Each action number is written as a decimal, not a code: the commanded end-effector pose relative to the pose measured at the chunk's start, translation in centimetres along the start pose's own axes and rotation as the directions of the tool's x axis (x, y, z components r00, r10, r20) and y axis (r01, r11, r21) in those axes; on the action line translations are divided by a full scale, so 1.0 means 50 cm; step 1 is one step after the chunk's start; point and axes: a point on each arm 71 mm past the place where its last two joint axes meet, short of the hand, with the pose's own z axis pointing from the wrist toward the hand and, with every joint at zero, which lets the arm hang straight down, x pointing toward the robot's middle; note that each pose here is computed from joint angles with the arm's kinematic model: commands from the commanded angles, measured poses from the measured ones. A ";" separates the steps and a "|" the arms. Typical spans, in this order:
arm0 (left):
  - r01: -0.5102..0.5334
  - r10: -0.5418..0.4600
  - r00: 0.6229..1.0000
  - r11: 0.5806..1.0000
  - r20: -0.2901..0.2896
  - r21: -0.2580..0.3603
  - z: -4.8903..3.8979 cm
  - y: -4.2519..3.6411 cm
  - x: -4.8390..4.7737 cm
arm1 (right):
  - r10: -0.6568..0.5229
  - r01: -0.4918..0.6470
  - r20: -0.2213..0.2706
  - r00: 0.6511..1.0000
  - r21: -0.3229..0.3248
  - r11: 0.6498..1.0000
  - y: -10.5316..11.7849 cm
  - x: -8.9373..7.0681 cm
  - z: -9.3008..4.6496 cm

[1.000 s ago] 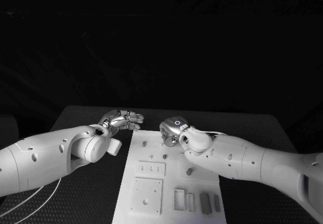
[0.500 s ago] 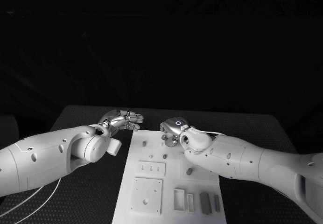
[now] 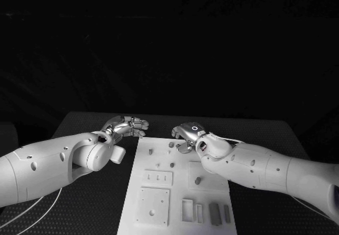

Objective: Assemble the parts on the task board

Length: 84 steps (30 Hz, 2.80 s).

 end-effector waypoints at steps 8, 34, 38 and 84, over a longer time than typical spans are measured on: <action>0.004 -0.004 1.000 1.000 -0.009 0.009 -0.004 -0.002 -0.008 | 0.167 -0.167 0.031 0.985 0.010 0.986 -0.077 -0.080 -0.040; 0.003 -0.003 1.000 1.000 -0.011 0.009 -0.002 -0.001 -0.009 | 0.059 -0.039 -0.211 0.976 0.100 0.994 -0.152 -0.035 -0.071; 0.003 -0.003 1.000 1.000 -0.011 0.008 -0.002 0.000 -0.009 | 0.065 -0.044 -0.199 0.978 0.106 0.993 -0.155 -0.032 -0.070; 0.002 -0.002 1.000 1.000 -0.017 0.005 -0.001 0.000 -0.006 | 0.085 -0.054 -0.260 0.962 0.125 0.991 -0.154 0.008 -0.062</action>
